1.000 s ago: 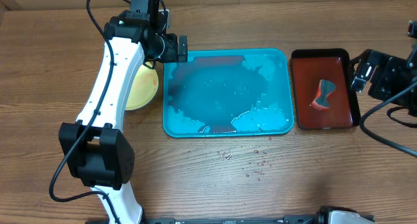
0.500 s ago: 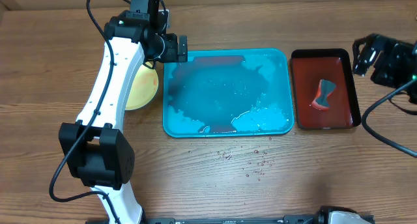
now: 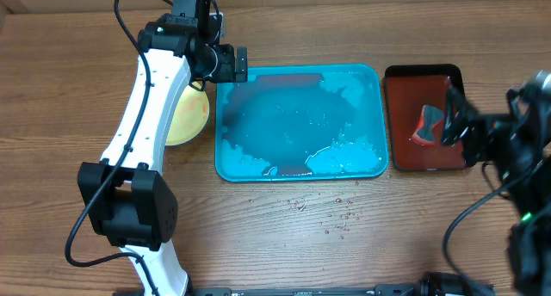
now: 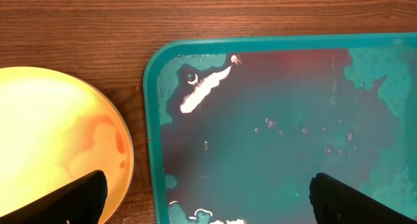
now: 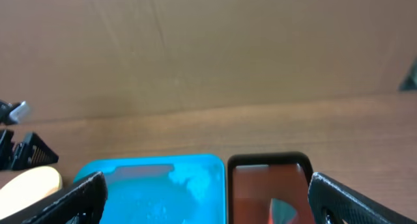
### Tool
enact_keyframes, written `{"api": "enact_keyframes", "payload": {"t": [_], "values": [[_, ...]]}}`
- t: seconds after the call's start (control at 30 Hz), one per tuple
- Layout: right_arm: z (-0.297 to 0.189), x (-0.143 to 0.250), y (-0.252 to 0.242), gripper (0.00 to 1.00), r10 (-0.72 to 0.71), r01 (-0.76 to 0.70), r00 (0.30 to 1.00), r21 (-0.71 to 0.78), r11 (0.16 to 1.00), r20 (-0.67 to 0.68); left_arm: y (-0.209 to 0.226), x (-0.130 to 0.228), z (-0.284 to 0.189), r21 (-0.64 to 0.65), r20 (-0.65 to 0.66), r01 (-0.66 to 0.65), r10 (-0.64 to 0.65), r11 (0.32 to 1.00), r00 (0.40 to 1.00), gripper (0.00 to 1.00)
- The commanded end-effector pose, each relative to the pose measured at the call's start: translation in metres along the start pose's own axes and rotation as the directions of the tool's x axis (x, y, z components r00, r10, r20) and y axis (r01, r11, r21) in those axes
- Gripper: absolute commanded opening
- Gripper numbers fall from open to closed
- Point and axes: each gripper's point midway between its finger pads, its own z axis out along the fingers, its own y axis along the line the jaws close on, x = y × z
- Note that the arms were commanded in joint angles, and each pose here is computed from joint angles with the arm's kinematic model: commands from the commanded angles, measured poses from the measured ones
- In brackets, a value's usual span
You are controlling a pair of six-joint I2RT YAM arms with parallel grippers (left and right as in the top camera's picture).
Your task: Clean dirty plates on tray and stack at the side
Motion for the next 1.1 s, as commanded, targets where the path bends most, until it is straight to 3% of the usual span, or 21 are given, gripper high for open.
{"api": "enact_keyframes", "payload": {"t": [0.0,0.37,1.07], "values": [[0.003,0.042,0.004,1.00,-0.027,0.030,0.998,-0.057,0.998,0.048,-0.004,-0.006,-0.011,0.003,0.031,-0.030,0.029,1.000,0.999,1.00],[0.013,0.134,0.003,1.00,-0.067,0.095,0.972,-0.118,0.988,0.224,-0.004,-0.006,-0.011,0.003,0.031,-0.030,0.029,1.000,0.999,1.00],[0.024,0.207,-0.001,1.00,-0.069,0.104,0.965,-0.127,0.986,0.251,-0.004,-0.006,-0.011,0.003,0.031,-0.030,0.029,1.000,0.999,1.00]]}}
